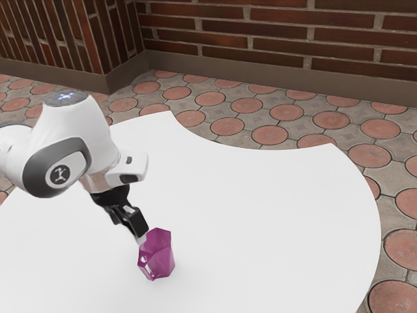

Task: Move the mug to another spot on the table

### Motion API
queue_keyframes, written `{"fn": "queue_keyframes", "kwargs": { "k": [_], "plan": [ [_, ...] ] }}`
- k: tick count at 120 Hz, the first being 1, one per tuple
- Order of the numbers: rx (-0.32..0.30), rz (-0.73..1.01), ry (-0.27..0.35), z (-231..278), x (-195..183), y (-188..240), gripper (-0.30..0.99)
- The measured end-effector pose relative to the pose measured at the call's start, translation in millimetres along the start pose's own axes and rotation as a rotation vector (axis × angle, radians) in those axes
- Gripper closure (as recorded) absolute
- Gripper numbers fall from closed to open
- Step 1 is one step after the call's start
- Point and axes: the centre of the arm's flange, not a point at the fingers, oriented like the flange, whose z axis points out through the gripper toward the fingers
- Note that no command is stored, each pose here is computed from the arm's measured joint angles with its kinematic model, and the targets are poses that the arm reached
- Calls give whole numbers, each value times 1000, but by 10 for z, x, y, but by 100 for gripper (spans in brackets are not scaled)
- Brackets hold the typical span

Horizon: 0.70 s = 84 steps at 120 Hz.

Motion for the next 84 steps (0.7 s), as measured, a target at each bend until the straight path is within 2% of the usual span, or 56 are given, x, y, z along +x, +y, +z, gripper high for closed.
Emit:
{"fn": "queue_keyframes", "kwargs": {
  "k": [8, 24, 39, 72, 84],
  "plan": [
    [4, -38, 13, 19, 23, 21, 0],
    [11, -133, -9, 137, 12, 59, 0],
    [20, -257, -29, 520, -138, -65, 0],
    [34, -369, 29, 1019, 5, -84, 0],
    [32, -417, 29, 1179, 46, -162, 0]
  ]
}}
